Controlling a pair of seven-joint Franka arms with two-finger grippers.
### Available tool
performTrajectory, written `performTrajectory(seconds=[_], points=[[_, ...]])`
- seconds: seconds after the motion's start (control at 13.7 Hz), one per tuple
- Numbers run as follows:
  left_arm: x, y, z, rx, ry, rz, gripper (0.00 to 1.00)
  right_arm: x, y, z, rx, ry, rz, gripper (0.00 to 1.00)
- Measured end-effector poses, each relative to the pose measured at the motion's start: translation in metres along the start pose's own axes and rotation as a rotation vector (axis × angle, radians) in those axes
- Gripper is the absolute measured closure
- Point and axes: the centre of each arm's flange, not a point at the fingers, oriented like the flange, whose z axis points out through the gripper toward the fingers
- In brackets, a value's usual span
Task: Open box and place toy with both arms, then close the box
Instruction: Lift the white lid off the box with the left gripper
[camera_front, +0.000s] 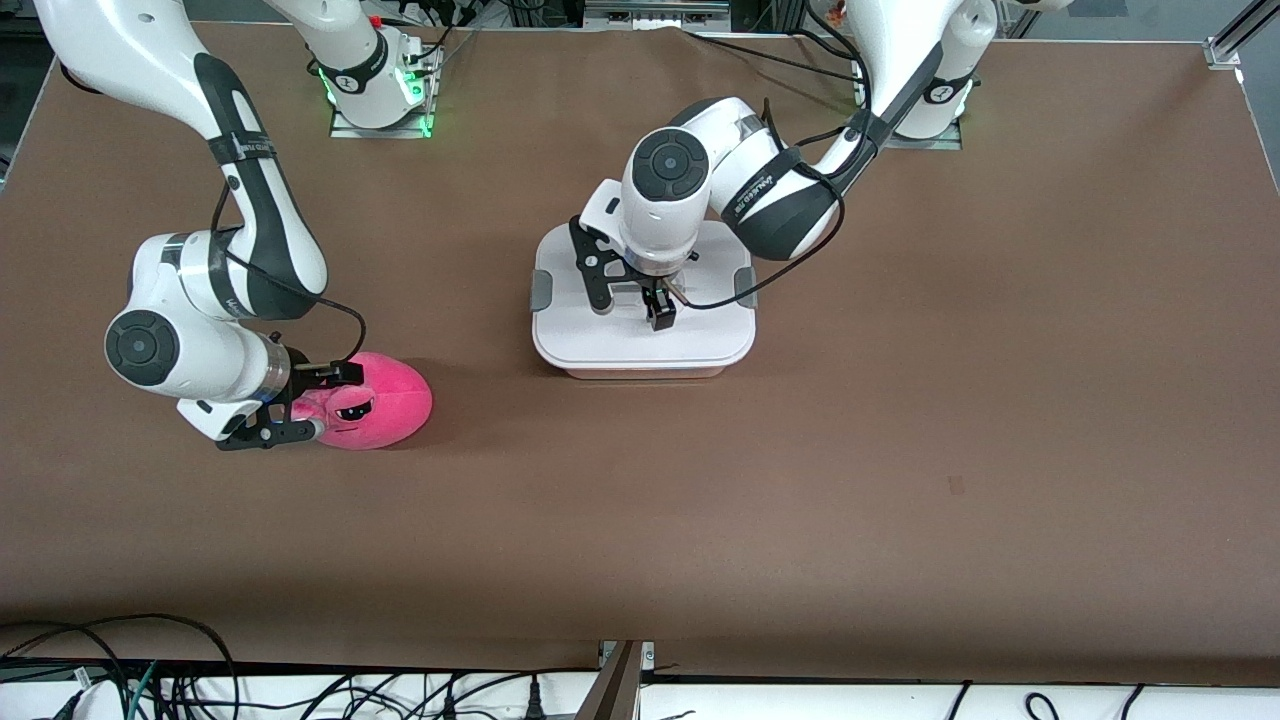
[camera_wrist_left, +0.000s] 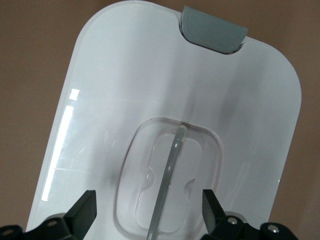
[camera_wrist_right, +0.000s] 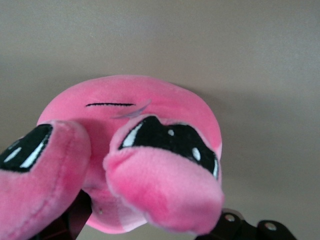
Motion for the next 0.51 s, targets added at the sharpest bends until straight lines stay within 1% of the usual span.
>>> performTrajectory(seconds=[0.07,0.15,0.22,0.29,0.36,0.44,0.51], points=[[-0.0003,0.0002,0.0007,0.000,-0.002,0.001,0.14,0.0001,-0.0001,-0.0001,0.000,0.001,0.000,0.12],[-0.0005,0.0003,0.0013,-0.001,-0.004,0.001,0.23,0.0002,-0.0002,-0.0001,0.001,0.001,0.000,0.25],[-0.0007,0.0005,0.0018,-0.001,-0.006,0.001,0.34,0.0002,-0.0005,-0.0002,0.001,0.002,0.000,0.36],[-0.0011,0.0009,0.0028,-0.002,-0.008,0.001,0.46,0.0003,-0.0010,-0.0003,0.004,0.003,0.001,0.46],[-0.0015,0.0016,0.0044,-0.004,-0.012,0.002,0.56,0.0005,-0.0016,-0.0005,0.013,0.004,0.005,0.57],[-0.0020,0.0023,0.0060,-0.006,-0.016,0.003,0.67,0.0006,-0.0021,-0.0008,0.024,0.006,0.011,0.66],[-0.0026,0.0028,0.0079,-0.008,-0.019,0.003,0.77,0.0007,-0.0024,-0.0010,0.030,0.008,0.015,0.76]])
